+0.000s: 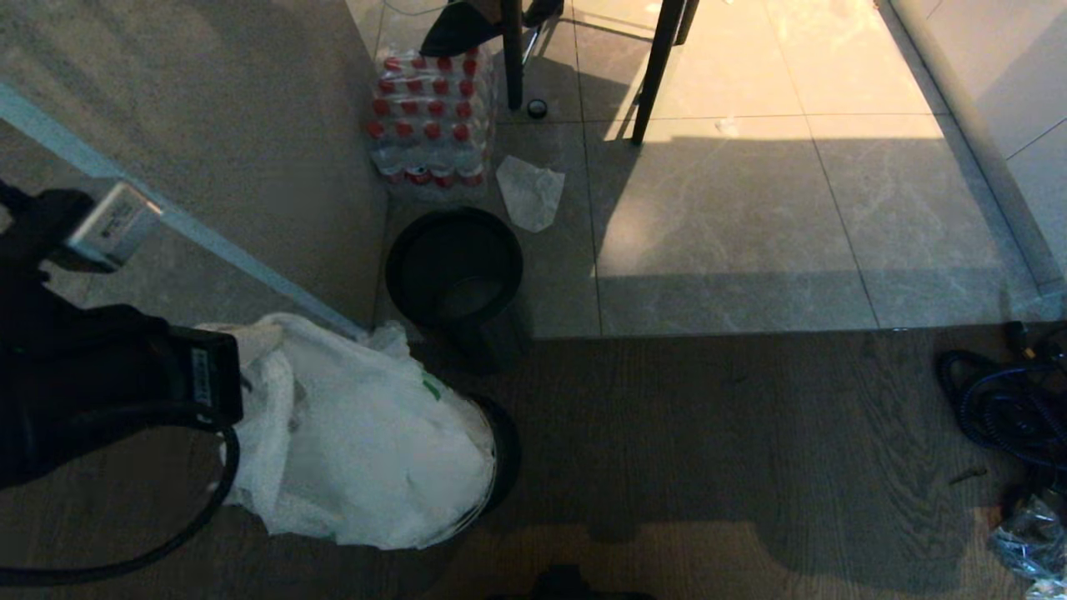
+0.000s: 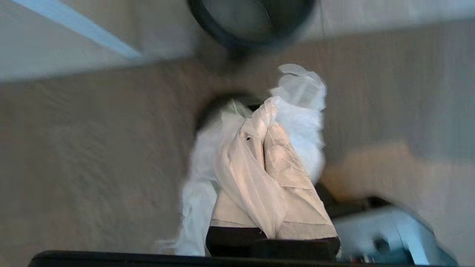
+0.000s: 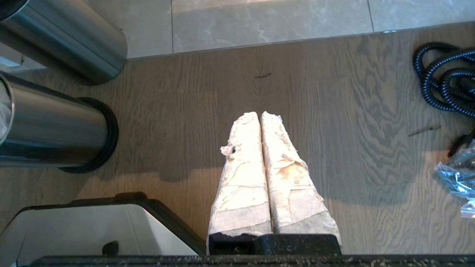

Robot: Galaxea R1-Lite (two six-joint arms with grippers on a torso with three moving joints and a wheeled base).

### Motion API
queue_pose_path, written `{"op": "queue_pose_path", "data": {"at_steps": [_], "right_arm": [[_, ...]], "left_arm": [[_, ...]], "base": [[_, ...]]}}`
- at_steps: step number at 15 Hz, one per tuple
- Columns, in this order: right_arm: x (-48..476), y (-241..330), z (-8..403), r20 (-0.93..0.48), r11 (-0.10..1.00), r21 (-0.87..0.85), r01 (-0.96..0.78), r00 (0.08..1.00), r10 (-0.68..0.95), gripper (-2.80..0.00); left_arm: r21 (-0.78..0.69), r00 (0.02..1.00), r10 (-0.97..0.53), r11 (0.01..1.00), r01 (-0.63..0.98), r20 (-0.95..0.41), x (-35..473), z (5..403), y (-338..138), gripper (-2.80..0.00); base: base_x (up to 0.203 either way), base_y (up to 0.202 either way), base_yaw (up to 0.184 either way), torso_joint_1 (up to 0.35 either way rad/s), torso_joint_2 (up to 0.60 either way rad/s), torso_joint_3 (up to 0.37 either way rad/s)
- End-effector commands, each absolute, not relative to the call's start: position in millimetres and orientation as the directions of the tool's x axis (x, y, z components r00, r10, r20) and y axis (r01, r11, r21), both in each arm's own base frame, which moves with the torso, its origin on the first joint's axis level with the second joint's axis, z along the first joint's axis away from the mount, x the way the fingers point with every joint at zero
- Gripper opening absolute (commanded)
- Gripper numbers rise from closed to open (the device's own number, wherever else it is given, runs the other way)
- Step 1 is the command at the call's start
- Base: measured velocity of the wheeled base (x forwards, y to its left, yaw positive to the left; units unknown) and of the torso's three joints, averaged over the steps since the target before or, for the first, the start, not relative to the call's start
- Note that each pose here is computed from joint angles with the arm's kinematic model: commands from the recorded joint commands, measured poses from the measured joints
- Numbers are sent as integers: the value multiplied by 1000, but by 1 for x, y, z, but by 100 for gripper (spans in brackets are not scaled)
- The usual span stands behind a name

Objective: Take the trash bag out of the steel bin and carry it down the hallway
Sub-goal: Pick up the trash bag, then put the trash bag at the door

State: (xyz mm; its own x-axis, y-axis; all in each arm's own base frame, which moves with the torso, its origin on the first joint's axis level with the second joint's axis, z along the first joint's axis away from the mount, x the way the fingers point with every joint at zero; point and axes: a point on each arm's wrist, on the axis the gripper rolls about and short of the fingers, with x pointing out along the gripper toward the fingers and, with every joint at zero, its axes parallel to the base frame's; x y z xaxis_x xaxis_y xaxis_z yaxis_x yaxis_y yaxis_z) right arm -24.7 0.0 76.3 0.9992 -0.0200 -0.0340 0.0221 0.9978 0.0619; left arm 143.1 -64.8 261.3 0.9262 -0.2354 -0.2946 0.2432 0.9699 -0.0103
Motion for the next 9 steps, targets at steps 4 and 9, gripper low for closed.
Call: {"op": "queue_pose_path", "data": {"at_steps": [4, 9], "right_arm": [[-25, 0, 76, -32, 998, 62, 22, 999, -20, -280], [-25, 0, 76, -32, 998, 62, 22, 999, -20, -280]], "left_arm": [[10, 978, -172, 985, 175, -117, 95, 312, -40, -280], [15, 997, 57, 998, -58, 56, 22, 350, 1, -280]], "base": [[0, 0, 0, 0, 0, 0], [0, 0, 0, 0, 0, 0]]}}
